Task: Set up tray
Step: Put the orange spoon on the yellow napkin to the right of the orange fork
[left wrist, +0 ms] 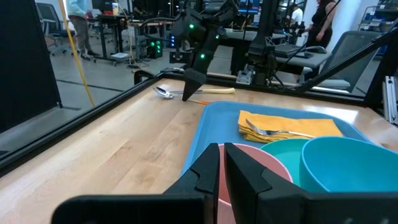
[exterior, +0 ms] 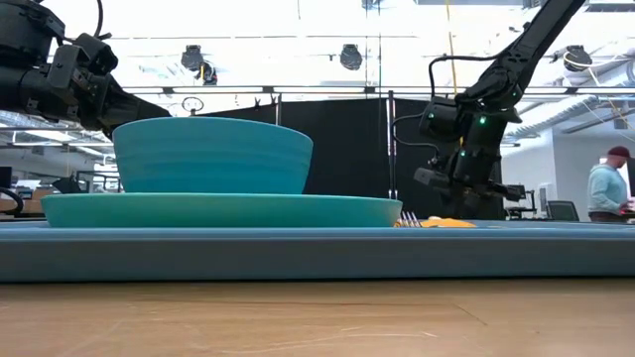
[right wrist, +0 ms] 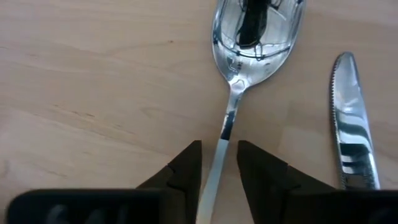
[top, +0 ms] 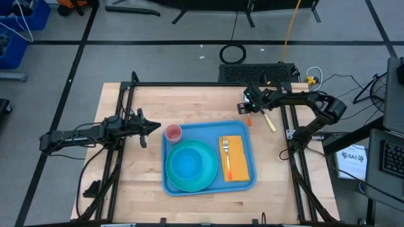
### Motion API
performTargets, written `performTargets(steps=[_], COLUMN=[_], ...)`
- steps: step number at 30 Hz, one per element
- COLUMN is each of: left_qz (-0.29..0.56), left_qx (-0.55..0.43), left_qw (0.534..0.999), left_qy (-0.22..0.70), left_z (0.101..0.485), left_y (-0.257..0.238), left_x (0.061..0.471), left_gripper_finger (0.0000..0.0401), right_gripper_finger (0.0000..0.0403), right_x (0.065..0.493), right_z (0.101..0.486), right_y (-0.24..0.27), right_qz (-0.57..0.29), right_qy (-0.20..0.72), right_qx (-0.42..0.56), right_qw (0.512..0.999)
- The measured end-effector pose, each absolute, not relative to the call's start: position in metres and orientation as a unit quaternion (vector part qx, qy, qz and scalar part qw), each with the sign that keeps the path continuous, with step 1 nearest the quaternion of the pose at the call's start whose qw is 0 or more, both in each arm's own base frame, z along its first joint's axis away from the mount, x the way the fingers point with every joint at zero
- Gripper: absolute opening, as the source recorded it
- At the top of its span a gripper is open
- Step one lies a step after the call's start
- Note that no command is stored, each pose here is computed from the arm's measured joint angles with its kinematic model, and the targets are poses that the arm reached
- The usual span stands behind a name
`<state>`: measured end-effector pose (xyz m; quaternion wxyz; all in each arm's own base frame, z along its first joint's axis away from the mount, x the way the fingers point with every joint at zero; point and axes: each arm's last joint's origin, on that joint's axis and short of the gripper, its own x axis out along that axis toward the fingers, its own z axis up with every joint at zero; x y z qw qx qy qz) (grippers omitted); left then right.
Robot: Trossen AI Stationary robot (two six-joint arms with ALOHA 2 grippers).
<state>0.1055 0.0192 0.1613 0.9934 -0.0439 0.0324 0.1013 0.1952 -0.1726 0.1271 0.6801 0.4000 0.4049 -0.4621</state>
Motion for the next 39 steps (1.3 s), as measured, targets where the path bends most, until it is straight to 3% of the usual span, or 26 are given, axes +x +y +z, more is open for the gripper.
performTargets(steps=[6, 11, 15, 20, 25, 33, 39], left_qz=[0.101, 0.101, 0.101, 0.102, 0.101, 0.101, 0.101], left_qx=[-0.044, -0.044, -0.044, -0.044, -0.044, -0.044, -0.044], left_qw=[0.993, 0.993, 0.993, 0.993, 0.993, 0.993, 0.993], left_qy=[0.033, 0.032, 0.033, 0.033, 0.032, 0.033, 0.033], left_z=[0.161, 0.161, 0.161, 0.161, 0.161, 0.161, 0.161], left_y=[0.019, 0.019, 0.019, 0.019, 0.019, 0.019, 0.019], left_x=[0.105, 0.105, 0.105, 0.105, 0.105, 0.105, 0.105], left_gripper_finger=[0.0026, 0.0026, 0.0026, 0.0026, 0.0026, 0.0026, 0.0026], right_gripper_finger=[0.0014, 0.0006, 0.0004, 0.0002, 0.0002, 0.0001, 0.0001], right_x=[0.195, 0.197, 0.204, 0.215, 0.224, 0.239, 0.235], right_z=[0.127, 0.128, 0.135, 0.161, 0.193, 0.215, 0.203], right_y=[-0.173, -0.174, -0.176, -0.168, -0.138, -0.041, 0.032], right_qz=[-0.46, -0.458, -0.435, -0.333, -0.213, -0.142, -0.171], right_qy=[0.411, 0.402, 0.364, 0.302, 0.27, 0.304, 0.328], right_qx=[0.382, 0.378, 0.381, 0.417, 0.461, 0.518, 0.575], right_qw=[0.688, 0.697, 0.73, 0.79, 0.818, 0.787, 0.729])
